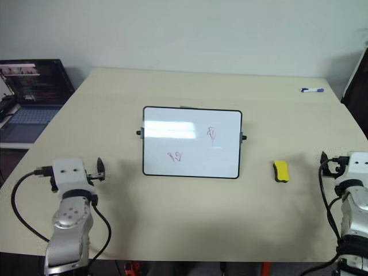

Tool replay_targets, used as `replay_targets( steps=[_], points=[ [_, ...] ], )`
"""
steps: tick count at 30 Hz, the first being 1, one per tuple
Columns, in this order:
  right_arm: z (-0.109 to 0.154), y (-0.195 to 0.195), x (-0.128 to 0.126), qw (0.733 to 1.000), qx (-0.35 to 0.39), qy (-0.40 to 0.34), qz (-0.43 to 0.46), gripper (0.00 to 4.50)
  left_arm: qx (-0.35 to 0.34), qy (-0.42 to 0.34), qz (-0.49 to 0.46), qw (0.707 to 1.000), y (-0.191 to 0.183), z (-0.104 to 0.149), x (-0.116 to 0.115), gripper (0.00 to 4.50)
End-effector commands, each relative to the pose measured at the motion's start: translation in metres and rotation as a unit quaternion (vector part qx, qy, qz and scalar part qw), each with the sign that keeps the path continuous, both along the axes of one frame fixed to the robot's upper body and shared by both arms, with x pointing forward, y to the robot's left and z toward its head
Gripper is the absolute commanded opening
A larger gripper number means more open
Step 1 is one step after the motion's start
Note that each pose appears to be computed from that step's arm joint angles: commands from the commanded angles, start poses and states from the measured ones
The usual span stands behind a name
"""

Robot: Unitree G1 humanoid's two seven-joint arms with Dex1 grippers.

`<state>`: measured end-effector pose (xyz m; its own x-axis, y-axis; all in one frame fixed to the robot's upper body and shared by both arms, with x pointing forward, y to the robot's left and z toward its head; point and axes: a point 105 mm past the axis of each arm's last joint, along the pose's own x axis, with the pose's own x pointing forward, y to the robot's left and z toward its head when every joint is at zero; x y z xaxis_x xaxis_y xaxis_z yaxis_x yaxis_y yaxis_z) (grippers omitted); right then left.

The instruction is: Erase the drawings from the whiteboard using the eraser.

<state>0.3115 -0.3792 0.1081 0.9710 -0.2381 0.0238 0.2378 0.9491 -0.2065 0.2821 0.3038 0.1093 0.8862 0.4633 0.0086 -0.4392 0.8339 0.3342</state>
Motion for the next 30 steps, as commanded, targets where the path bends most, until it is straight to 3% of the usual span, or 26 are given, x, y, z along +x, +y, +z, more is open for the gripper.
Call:
replay_targets(
  steps=[1,6,10,17,21,22,25,28,30],
  points=[
    [0.013,0.009,0.000,1.000,0.007,-0.018,0.015,4.48,0.000,-0.022,0.018,1.000,0.011,0.012,0.001,4.50],
    [0.018,0.021,-0.001,0.999,0.005,-0.029,0.015,4.48,-0.023,-0.024,-0.044,0.998,-0.005,0.012,0.006,4.50],
    [0.039,0.037,0.001,0.998,0.004,-0.054,0.036,4.48,0.009,-0.001,-0.218,0.976,-0.052,0.016,0.011,4.50],
    [0.065,0.085,0.014,0.990,0.053,-0.087,0.101,4.48,0.039,-0.160,-0.263,0.951,-0.061,0.116,0.022,4.50],
    [0.065,0.104,0.008,0.987,0.066,-0.046,0.137,4.48,0.067,-0.182,-0.356,0.914,-0.093,0.160,0.032,4.50],
    [0.063,0.108,0.005,0.988,0.067,-0.030,0.138,4.48,0.061,-0.167,-0.393,0.902,-0.102,0.161,0.036,4.50],
    [0.067,0.124,-0.005,0.987,0.037,-0.005,0.154,4.48,-0.005,-0.118,-0.564,0.817,-0.166,0.163,0.044,4.50],
    [0.056,0.143,-0.009,0.981,0.087,0.047,0.166,4.48,-0.024,-0.042,-0.671,0.739,-0.204,0.145,0.033,4.50],
    [0.047,0.152,-0.014,0.976,0.111,0.086,0.168,4.48,-0.001,0.008,-0.720,0.694,-0.222,0.128,0.026,4.50]
  ],
)
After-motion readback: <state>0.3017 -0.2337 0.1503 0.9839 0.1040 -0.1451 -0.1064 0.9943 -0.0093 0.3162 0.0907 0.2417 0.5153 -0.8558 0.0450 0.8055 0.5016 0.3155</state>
